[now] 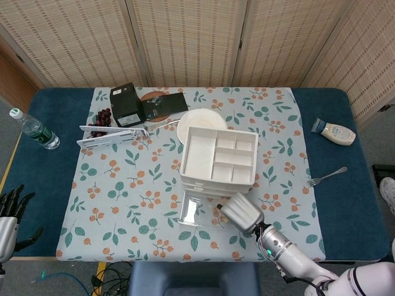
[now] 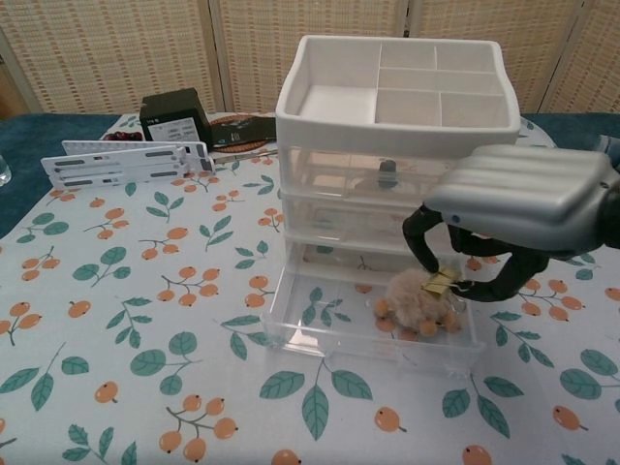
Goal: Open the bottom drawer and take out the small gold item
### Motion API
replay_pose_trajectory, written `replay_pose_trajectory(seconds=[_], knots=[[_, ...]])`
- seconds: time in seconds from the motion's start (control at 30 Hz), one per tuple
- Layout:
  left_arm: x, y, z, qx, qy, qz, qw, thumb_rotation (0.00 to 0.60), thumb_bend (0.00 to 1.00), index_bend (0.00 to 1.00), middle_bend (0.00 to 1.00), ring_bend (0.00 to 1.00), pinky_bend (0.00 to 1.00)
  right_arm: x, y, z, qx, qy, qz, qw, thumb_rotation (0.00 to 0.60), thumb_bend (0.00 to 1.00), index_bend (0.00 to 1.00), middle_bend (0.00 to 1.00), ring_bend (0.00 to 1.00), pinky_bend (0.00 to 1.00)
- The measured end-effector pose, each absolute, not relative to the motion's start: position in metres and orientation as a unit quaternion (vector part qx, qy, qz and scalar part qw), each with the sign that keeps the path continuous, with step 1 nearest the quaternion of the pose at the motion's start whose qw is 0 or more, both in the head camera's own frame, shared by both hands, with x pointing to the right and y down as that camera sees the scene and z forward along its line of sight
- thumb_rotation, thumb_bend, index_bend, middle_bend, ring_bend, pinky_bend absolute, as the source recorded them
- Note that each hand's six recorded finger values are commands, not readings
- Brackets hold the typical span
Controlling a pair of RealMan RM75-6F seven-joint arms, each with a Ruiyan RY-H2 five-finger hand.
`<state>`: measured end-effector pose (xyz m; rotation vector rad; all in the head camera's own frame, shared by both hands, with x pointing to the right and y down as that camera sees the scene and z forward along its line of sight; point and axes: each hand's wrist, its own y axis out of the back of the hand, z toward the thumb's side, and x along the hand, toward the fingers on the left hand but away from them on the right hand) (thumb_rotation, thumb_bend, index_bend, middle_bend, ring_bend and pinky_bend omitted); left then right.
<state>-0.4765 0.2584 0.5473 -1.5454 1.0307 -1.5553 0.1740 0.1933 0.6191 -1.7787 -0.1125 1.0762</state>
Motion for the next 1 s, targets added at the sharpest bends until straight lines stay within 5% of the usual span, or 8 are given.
replay_pose_trajectory(seconds=[0.77, 1.0], knots=[[-0.468, 0.255, 0.549, -0.601, 0.394, -0.598, 0.354, 0.6, 0.25, 0.14, 0.0, 0.03, 0.07, 0.26, 0.186, 0.659, -0.718, -0.083, 0.525, 0.449, 0.6, 0.53, 0.56, 0.99, 1.0, 1.0], [-0.468, 0.255, 0.55, -0.601, 0.393, -0.6, 0.353, 0.6, 0.25, 0.14, 0.0, 0.03, 0.07, 0.256, 0.192, 0.67, -0.728, -0.09, 0.515, 0.444, 0.6, 0.53, 0.31, 0.99, 1.0, 1.0]])
